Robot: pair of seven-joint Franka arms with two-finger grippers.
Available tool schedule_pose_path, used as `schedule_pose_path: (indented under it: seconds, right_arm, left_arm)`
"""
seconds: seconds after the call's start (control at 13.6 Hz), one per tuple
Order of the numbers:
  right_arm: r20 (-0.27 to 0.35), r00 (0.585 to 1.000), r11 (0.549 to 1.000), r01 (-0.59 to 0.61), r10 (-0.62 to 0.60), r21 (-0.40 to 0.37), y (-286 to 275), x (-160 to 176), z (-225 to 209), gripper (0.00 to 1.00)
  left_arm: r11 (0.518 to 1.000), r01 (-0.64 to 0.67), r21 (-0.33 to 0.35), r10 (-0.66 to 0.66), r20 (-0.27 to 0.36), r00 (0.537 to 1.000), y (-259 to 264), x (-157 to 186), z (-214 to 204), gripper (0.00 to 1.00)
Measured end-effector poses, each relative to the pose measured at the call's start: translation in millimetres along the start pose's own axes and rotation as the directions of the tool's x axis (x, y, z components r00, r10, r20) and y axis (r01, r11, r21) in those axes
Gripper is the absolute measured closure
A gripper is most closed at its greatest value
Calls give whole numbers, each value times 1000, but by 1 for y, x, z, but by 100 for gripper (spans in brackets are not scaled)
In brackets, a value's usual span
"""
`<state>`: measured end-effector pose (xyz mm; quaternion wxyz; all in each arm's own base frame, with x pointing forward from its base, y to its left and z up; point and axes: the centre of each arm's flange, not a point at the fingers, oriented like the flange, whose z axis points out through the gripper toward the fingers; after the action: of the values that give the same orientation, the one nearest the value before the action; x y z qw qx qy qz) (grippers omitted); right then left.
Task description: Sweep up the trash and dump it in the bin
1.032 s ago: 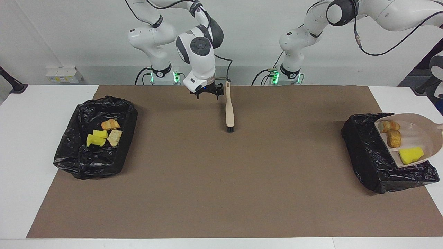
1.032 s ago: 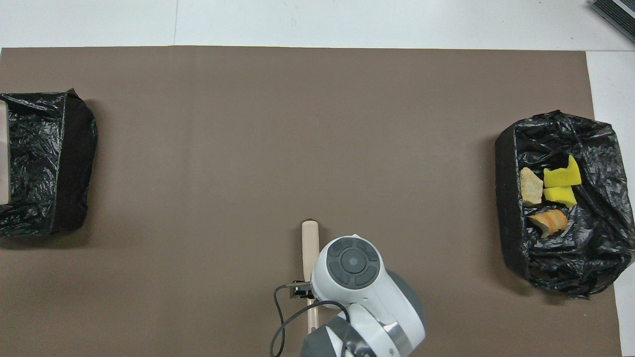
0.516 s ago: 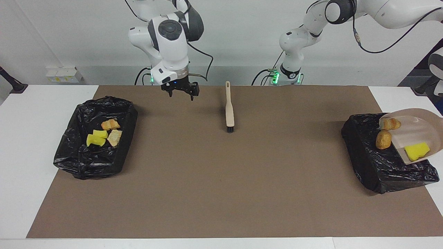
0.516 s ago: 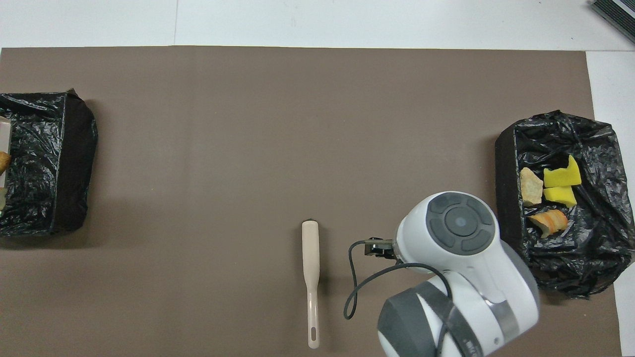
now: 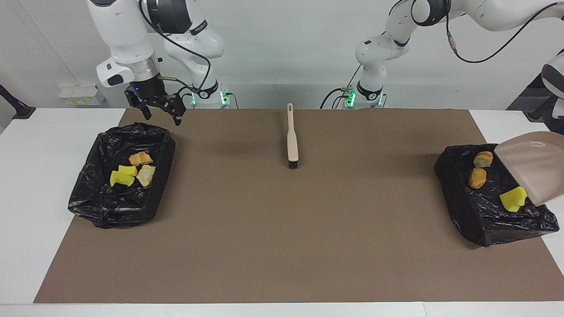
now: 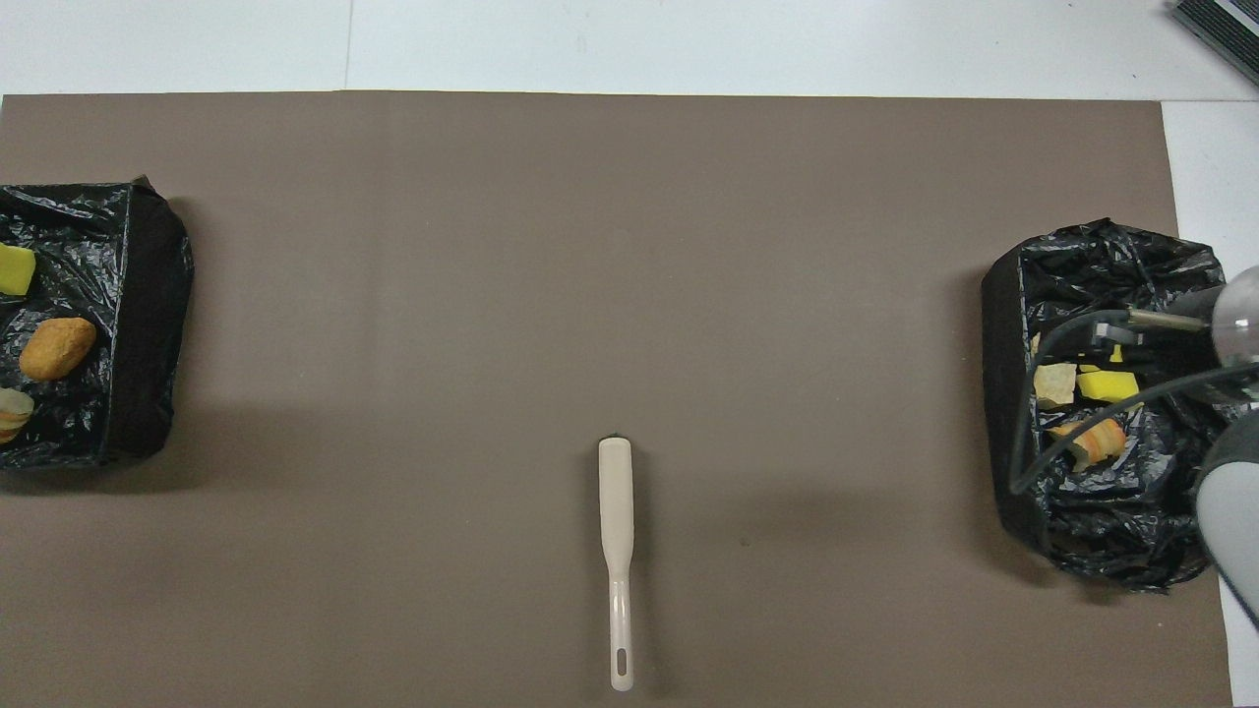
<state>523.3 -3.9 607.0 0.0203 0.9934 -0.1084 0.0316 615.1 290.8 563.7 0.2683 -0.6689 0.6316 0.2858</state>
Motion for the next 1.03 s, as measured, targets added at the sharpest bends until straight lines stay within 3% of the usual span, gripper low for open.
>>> schedule_pose_path:
  seconds: [0.15,0.44,0.59,0.81,1.03]
  right_arm:
    - [-14,997,997,73,-73,-10,23,5,-18,0]
    - [27,994,994,111,-110,-14,43,2,-27,0]
    - [42,993,994,109,-108,-15,44,1,-24,0]
    - [67,992,994,108,-107,-14,45,-1,-22,0]
    - [94,990,994,110,-109,-8,44,-4,-20,0]
  left_arm:
    - [1000,11,27,-11,14,1000,4,-9,-20,68]
    - [998,16,62,-17,11,1000,14,-10,-73,68]
    - [998,-4,70,8,-56,998,10,18,-94,68]
    - [997,-15,81,33,-216,976,5,66,-105,68]
    - [998,23,61,-2,-323,946,9,116,-128,68]
